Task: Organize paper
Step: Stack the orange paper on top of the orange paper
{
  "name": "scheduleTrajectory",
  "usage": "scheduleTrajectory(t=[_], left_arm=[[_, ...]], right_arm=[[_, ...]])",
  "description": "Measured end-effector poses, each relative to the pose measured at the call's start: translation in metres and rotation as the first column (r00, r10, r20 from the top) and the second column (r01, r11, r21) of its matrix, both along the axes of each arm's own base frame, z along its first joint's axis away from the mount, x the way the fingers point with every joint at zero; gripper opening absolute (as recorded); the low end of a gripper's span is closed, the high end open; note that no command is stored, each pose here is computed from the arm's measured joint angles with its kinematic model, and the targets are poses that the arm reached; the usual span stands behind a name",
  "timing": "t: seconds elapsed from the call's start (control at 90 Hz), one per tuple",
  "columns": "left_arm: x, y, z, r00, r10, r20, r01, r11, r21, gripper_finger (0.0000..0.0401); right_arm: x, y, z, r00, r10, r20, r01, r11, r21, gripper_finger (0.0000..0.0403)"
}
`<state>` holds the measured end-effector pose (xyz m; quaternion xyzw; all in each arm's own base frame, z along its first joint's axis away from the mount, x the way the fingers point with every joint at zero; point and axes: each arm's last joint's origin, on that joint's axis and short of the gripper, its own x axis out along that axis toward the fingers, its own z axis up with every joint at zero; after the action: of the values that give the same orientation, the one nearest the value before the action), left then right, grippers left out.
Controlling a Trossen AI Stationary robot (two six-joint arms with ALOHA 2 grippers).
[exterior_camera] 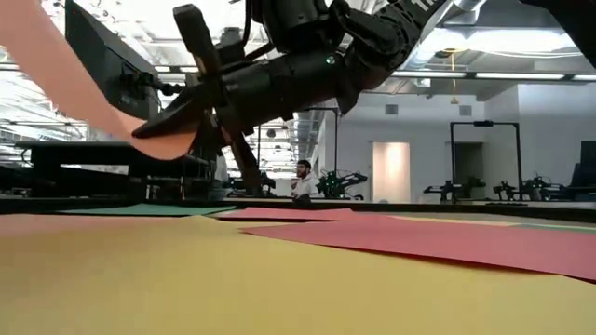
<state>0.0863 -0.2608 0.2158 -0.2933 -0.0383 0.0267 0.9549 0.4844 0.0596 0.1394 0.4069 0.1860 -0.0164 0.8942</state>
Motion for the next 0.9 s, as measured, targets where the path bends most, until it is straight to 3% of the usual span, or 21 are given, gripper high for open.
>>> scheduleTrajectory(t=[0.244, 0.344, 0.411, 0.678, 0.822, 0.9], left_arm=[[0.001, -0.007, 0.01, 0.999, -0.036, 0.018, 0.034, 0.994, 0.1, 0.0], [0.001, -0.01, 0.02, 0.999, -0.042, 0.033, 0.039, 0.995, 0.094, 0.0], [0.002, -0.012, 0.02, 0.999, -0.035, 0.024, 0.031, 0.988, 0.153, 0.0], [0.012, -0.018, 0.012, 0.998, 0.052, -0.043, -0.033, 0.933, 0.358, 0.0], [0.023, -0.021, -0.01, 0.994, 0.034, -0.099, 0.021, 0.865, 0.502, 0.0], [0.032, -0.023, -0.014, 0.989, 0.001, -0.146, 0.072, 0.867, 0.493, 0.0]], right_arm=[[-0.002, 0.0, -0.004, 0.999, -0.009, -0.047, 0.009, 1.0, 0.0, 0.0], [-0.003, -0.001, -0.007, 0.997, -0.011, -0.076, 0.01, 1.0, -0.004, 0.0], [-0.003, -0.001, -0.007, 0.997, -0.012, -0.078, 0.012, 1.0, -0.002, 0.0], [-0.002, -0.001, -0.006, 0.998, -0.014, -0.067, 0.014, 1.0, 0.004, 0.0], [-0.002, -0.001, -0.006, 0.998, -0.014, -0.065, 0.014, 1.0, 0.005, 0.0], [-0.002, -0.001, -0.006, 0.998, -0.014, -0.062, 0.014, 1.0, 0.005, 0.0]])
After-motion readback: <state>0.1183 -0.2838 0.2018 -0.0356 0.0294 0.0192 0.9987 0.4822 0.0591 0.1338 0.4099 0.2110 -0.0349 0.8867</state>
